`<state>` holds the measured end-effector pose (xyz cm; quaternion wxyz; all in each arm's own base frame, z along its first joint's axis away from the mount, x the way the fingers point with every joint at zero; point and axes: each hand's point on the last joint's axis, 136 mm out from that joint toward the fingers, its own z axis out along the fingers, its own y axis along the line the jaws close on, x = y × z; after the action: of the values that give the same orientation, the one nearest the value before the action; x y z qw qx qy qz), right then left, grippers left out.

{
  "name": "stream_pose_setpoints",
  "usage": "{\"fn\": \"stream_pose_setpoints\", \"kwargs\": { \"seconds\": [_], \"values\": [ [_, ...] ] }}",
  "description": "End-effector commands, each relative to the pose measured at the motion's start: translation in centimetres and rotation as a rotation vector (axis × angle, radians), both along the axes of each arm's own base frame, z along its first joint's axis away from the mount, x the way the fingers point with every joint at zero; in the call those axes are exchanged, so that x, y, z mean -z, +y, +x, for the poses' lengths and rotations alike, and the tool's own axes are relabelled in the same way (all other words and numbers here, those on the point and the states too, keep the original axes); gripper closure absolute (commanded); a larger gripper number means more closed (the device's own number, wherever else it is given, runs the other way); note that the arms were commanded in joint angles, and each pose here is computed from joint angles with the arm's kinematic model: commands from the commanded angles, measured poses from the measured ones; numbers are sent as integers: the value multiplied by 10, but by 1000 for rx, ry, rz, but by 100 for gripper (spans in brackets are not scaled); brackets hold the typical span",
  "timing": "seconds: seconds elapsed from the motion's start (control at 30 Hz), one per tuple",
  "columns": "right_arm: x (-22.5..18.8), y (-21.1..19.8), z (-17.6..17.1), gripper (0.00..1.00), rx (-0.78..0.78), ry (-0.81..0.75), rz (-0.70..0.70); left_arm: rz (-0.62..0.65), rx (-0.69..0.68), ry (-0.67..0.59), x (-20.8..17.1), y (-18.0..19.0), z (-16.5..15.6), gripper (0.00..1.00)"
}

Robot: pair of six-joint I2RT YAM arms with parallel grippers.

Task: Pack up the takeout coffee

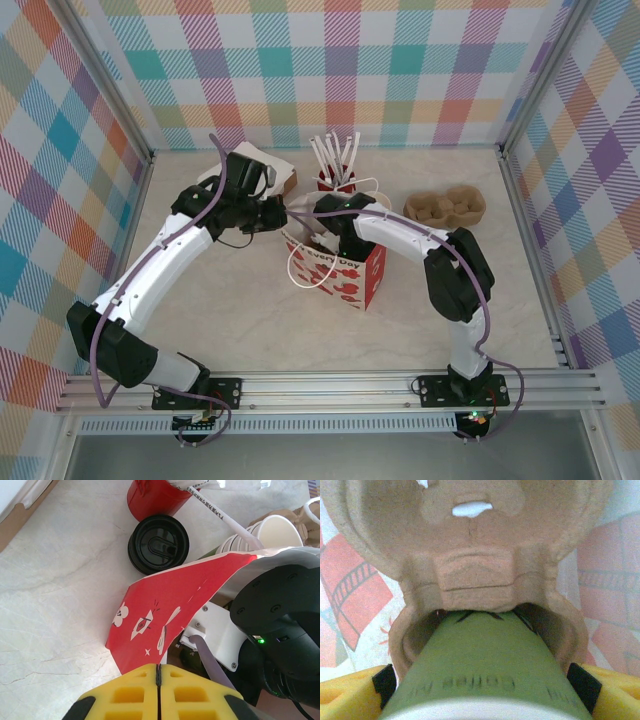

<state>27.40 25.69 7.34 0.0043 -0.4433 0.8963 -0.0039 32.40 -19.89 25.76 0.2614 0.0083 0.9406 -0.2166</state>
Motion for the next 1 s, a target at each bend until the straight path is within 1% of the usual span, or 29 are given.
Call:
{"fn": "stream_pose_setpoints", "kwargs": {
  "seconds": [0.0,0.03,0.1,0.13,0.57,0.97],
  "values": [
    [-8,8,0,8,15,-14,62,10,11,17,5,-2,-3,93],
    [-10,8,0,7,16,-15,65,8,10,16,5,-2,-3,93],
    [-13,9,0,1,18,-20,73,8,11,14,4,-2,-3,94],
    [-14,8,0,0,20,-22,76,6,11,12,3,-2,-3,94],
    [-30,11,0,0,33,-35,106,6,16,9,2,-3,-8,97],
    [-51,18,-2,0,54,-44,165,15,15,12,4,-3,-8,100]
  ]
}}
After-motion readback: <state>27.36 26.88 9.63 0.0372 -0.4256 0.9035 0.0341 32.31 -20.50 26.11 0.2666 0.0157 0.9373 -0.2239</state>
